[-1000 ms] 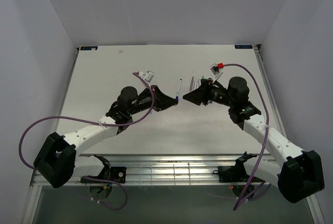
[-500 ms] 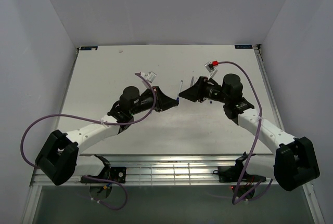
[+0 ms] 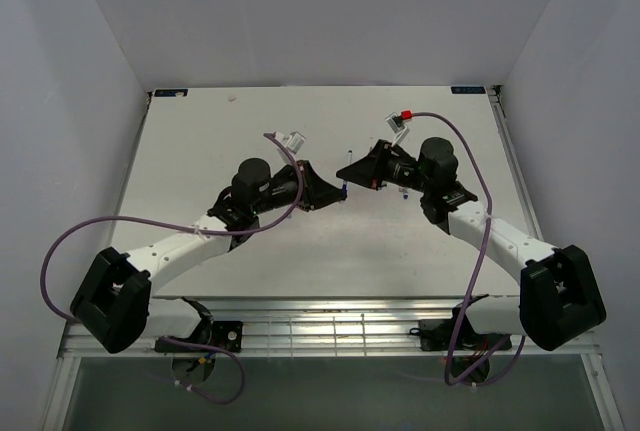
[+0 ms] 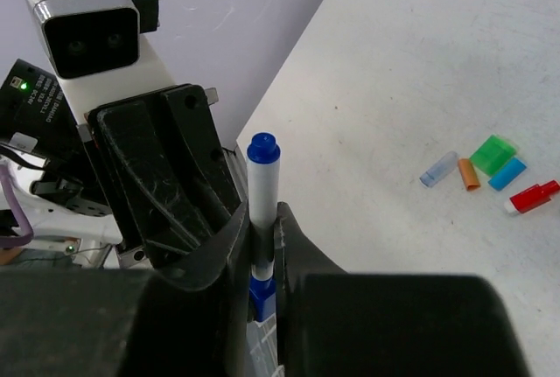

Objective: Open the pen caps

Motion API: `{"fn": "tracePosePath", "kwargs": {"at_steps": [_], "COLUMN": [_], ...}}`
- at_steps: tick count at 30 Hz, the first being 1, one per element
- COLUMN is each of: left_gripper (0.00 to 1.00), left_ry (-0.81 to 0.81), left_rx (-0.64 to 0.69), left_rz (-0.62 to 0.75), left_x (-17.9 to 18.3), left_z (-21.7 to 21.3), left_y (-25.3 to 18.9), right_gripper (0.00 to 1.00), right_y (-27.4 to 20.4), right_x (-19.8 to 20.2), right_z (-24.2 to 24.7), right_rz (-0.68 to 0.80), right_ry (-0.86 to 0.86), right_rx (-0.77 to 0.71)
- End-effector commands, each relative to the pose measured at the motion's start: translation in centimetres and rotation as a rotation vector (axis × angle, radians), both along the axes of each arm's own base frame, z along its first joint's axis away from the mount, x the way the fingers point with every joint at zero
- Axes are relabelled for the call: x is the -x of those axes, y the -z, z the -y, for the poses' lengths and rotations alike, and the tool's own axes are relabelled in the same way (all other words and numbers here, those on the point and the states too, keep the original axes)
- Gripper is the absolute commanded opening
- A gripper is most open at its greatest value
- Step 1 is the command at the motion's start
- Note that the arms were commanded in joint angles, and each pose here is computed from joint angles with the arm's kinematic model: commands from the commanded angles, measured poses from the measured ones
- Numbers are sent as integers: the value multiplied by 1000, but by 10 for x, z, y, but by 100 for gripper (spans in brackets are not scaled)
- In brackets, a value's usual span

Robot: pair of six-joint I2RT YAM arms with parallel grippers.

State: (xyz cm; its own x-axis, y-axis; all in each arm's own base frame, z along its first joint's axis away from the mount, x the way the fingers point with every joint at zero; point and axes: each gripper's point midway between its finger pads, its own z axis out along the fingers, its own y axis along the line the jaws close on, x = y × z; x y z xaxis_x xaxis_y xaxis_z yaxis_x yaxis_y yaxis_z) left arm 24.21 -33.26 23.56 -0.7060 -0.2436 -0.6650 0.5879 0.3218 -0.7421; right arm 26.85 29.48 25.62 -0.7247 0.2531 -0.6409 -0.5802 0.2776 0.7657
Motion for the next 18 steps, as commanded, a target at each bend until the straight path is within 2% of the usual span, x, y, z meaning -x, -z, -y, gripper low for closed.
{"fn": "tracePosePath", "kwargs": {"at_steps": [1, 2, 3, 5, 6, 8, 11, 14, 16, 17, 18], "left_gripper": [0, 0, 0, 0, 0, 0, 0, 0, 0, 0, 0], "left_ry": [119, 156, 264, 361, 459, 513, 569, 555, 504, 436, 376], "left_rx": [71, 80, 119, 170, 228, 322, 371, 371, 357, 294, 241], "left_rz": [96, 98, 141, 67, 152, 187, 124, 83, 54, -109, 33], "left_x": [10, 14, 30, 40, 56, 66, 76, 72, 64, 50, 45], "left_z": [9, 9, 9, 0, -7, -24, -40, -39, -37, -31, -32], "left_y": [-49, -51, -61, -55, -67, -79, -68, -62, -57, -36, -40], "right_gripper": [8, 8, 8, 8, 8, 8, 8, 8, 8, 8, 8], "right_y": [-20, -16, -24, -25, -40, -52, -68, -73, -76, -59, -61], "right_x": [7, 10, 11, 16, 20, 26, 38, 37, 32, 19, 10], "right_z": [-6, -5, -4, -1, 3, 9, 16, 15, 16, 14, 17], "right_rz": [70, 62, 99, 87, 153, 134, 208, 187, 230, 133, 134], "right_ry": [-44, -47, -51, -74, -100, -137, -209, -229, -196, -152, -80], "right_rx": [-61, -68, -97, -141, -191, -272, -371, -393, -364, -300, -266]}}
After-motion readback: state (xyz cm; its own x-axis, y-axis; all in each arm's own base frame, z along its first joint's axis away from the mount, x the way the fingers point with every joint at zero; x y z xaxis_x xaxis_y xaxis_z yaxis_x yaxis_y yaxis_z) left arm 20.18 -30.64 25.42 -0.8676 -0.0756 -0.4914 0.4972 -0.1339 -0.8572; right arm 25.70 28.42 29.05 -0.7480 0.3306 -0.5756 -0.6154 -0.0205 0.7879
